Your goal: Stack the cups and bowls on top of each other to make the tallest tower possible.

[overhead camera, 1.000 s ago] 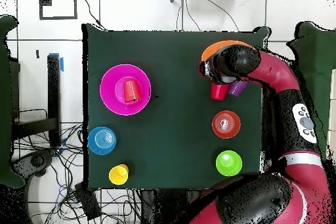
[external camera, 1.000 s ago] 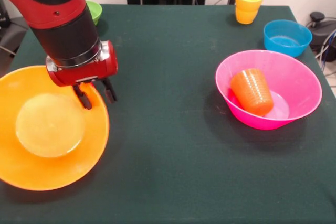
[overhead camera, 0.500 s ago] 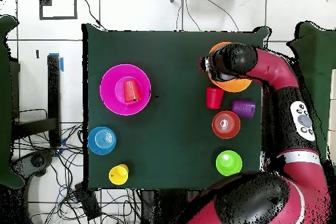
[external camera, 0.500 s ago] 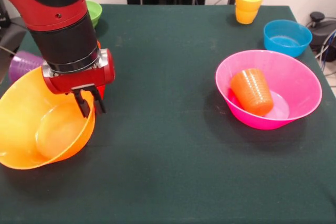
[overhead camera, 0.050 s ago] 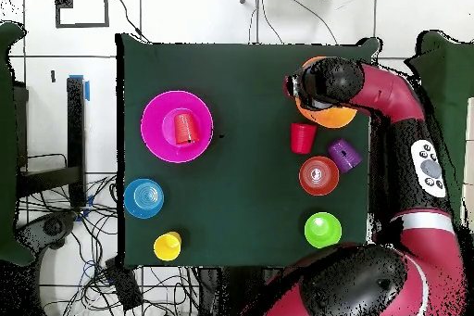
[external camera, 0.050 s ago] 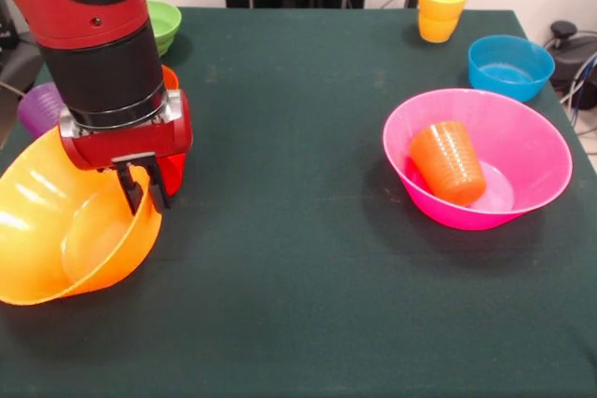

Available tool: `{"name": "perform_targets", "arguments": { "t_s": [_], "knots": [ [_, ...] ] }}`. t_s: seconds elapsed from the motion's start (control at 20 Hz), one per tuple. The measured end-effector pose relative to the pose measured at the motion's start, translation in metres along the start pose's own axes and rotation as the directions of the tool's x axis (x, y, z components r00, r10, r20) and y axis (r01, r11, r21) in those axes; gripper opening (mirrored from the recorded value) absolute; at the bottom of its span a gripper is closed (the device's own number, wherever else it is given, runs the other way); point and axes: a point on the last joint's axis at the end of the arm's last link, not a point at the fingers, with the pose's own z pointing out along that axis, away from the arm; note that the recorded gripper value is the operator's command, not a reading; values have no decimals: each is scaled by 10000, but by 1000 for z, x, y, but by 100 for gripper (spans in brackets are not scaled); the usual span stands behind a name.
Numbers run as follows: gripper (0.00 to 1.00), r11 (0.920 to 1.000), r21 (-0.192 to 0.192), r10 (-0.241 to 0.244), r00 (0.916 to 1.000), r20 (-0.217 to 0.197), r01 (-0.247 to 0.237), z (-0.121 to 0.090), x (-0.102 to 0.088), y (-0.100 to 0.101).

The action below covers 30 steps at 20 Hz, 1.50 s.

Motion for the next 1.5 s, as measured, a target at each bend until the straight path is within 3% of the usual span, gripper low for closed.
{"name": "perform_targets", "arguments": {
  "t_s": [0.35, 0.95, 1.25, 1.5],
  "knots": [
    [0, 9999, 31, 94, 9993, 356, -96, -34, -16, 1],
    [0, 9933, -1130, 289, 9980, 556, -224, -132, -62, 66],
    [0, 9901, -1360, 442, 9972, 597, -358, -156, -67, 92],
    [0, 9835, -1625, 871, 9952, 437, -789, -167, -66, 115]
  ]
}}
